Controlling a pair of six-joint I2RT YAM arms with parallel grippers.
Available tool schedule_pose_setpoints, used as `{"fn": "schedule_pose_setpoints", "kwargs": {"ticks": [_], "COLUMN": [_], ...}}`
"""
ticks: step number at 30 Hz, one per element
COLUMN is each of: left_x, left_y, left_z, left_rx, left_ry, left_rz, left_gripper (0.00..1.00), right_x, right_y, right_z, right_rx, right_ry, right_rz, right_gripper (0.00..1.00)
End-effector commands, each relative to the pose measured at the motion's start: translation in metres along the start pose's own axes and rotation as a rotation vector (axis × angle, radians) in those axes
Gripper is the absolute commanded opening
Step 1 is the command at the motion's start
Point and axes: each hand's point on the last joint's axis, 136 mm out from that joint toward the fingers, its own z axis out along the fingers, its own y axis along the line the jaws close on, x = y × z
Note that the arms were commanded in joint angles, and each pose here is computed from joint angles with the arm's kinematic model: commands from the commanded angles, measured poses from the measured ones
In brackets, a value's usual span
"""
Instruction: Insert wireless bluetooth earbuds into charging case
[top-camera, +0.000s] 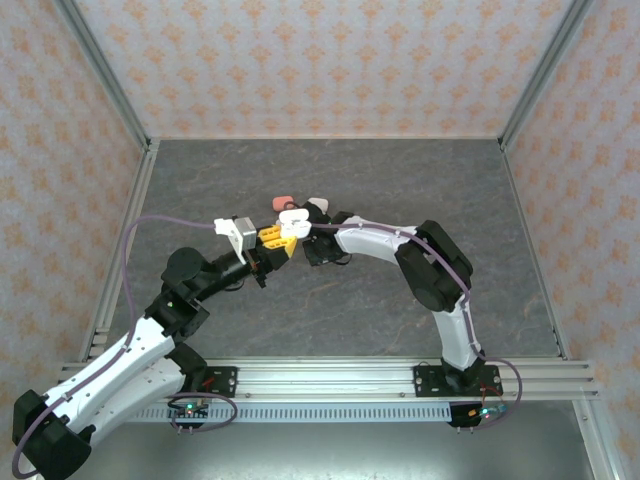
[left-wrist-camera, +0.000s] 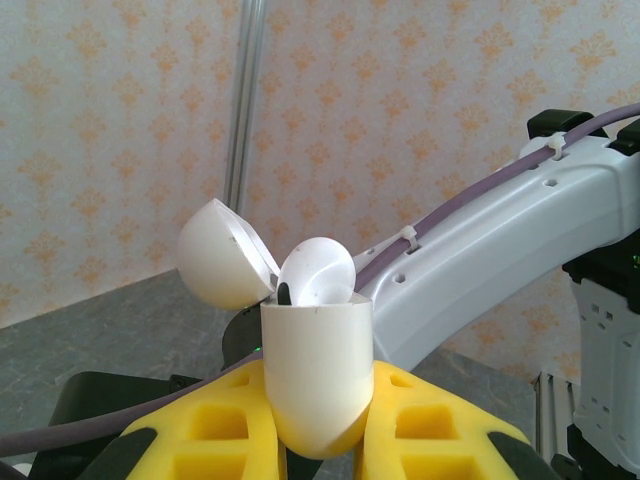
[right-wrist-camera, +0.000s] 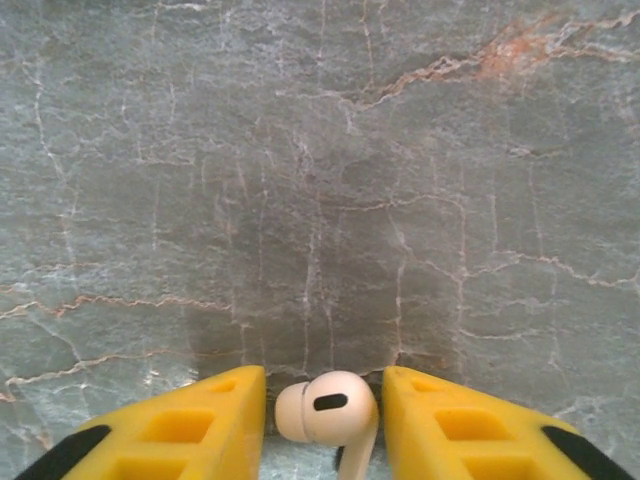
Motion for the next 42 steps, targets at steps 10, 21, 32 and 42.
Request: {"fn": "schedule_pose_setpoints", "kwargs": {"ticks": [10,21,32,42], "left_x": [-0.008,-0.013,-0.016,-0.018], "left_y": [0.000,0.004,0.017,0.018], "left_z": [-0.002,-0.003,0.000,0.008], "left_rx": [-0.015,-0.037,-0.090,-0.079], "left_ry": [-0.023,-0.070,-0.124,-0.128], "left_rz": [0.035,0.012,-0.033,-0.047], "left_gripper": [0.00,0.00,0.00,0.00], "right_x": [0.001,-0.028,-0.052,-0.051], "right_y": [-0.008,-0.029,-0.028,-0.004], "right_z": [-0.009,-0.091,-0.245,-0.354], "right_rx": [-0.007,-0.122,-0.403,-0.693], "right_ry": [-0.002,-0.288,-0.733,-0.981], "right_rz": [0.018,0.159,0.177,0.083], "right_gripper": [0.24,0.24,0.24,0.24]}}
